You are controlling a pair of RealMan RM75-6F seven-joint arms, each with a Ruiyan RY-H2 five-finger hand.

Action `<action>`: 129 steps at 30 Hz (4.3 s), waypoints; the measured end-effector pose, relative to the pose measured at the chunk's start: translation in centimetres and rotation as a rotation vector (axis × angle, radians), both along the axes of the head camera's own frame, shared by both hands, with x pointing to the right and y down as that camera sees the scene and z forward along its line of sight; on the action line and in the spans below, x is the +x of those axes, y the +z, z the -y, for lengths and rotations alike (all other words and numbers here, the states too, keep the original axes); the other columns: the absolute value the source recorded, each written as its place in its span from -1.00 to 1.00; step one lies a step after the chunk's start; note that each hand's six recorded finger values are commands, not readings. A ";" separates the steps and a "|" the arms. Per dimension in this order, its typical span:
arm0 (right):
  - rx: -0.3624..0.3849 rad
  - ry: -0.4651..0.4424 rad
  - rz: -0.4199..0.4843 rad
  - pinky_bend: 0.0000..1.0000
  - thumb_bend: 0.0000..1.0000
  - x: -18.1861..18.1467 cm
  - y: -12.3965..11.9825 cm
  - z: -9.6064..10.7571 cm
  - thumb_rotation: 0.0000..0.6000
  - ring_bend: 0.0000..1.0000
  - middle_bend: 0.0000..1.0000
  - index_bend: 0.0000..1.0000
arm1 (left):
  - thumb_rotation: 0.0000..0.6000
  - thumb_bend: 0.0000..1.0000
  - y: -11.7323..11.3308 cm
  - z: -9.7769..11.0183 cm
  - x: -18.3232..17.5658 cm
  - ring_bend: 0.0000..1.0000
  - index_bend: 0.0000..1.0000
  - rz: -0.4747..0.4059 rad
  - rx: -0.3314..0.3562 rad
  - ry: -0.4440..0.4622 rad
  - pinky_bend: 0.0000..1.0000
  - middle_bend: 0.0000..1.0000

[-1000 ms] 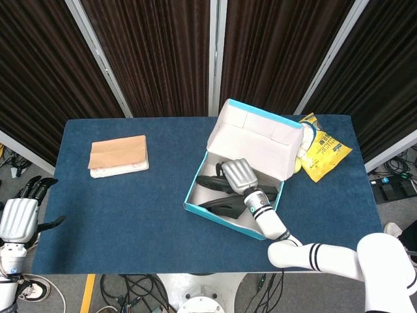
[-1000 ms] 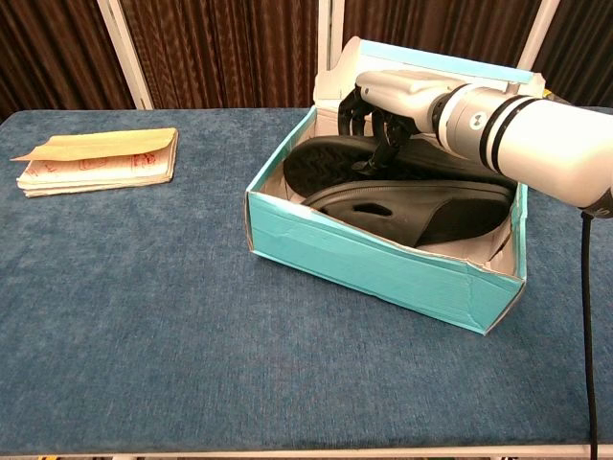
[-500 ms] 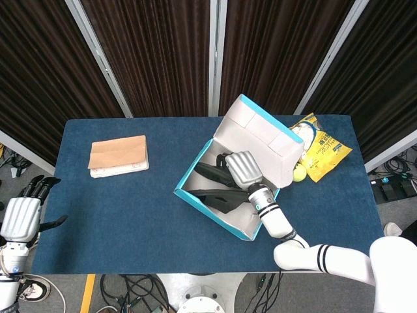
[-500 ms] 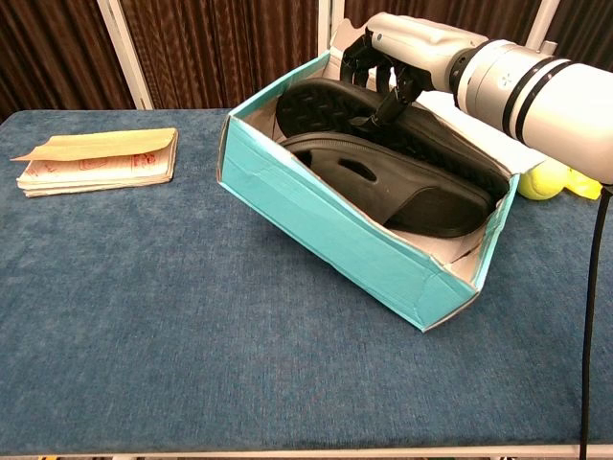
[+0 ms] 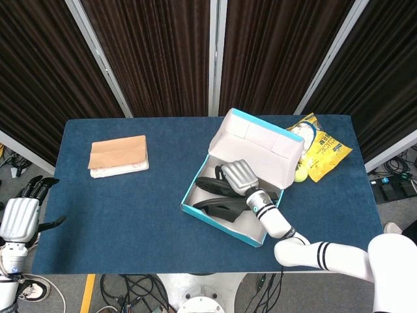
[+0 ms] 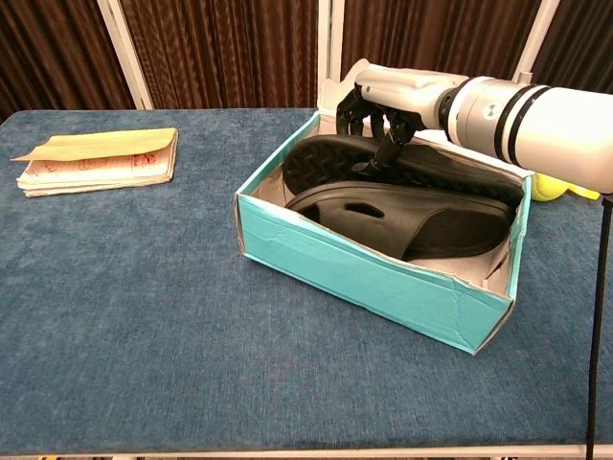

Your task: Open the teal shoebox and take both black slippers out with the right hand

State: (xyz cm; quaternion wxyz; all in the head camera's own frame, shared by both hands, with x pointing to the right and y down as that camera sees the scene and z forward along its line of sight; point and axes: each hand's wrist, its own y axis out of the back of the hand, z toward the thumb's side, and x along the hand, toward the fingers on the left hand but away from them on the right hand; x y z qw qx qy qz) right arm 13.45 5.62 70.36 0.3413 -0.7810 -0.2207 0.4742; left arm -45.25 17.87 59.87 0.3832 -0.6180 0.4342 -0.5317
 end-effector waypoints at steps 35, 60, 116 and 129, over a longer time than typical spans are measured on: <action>0.177 -0.032 0.280 0.36 0.05 0.2 -8.2 3.0 1.00 0.11 0.35 0.66 | 1.00 -0.86 0.0 0.3 0.6 -0.77 -0.59 -0.010 -0.001 0.012 -0.35 -0.61; 0.297 0.128 -0.056 0.36 0.04 16.0 -14.0 -1.5 1.00 0.11 0.36 0.65 | 1.00 -0.86 -0.1 0.6 1.8 -0.77 -0.59 -0.017 -0.002 0.044 -0.35 -0.61; 0.082 0.411 -0.172 -0.59 -1.00 24.2 -7.9 -5.0 1.00 -0.87 -0.50 -0.74 | 1.00 -0.86 0.5 0.3 3.0 -0.77 -0.59 -0.015 -0.024 0.064 -0.35 -0.61; 0.144 0.210 -0.063 -0.52 -1.00 15.5 -8.9 -2.0 1.00 -0.78 -0.41 -0.65 | 1.00 -0.86 0.4 0.2 2.7 -0.77 -0.59 -0.014 -0.022 0.058 -0.35 -0.61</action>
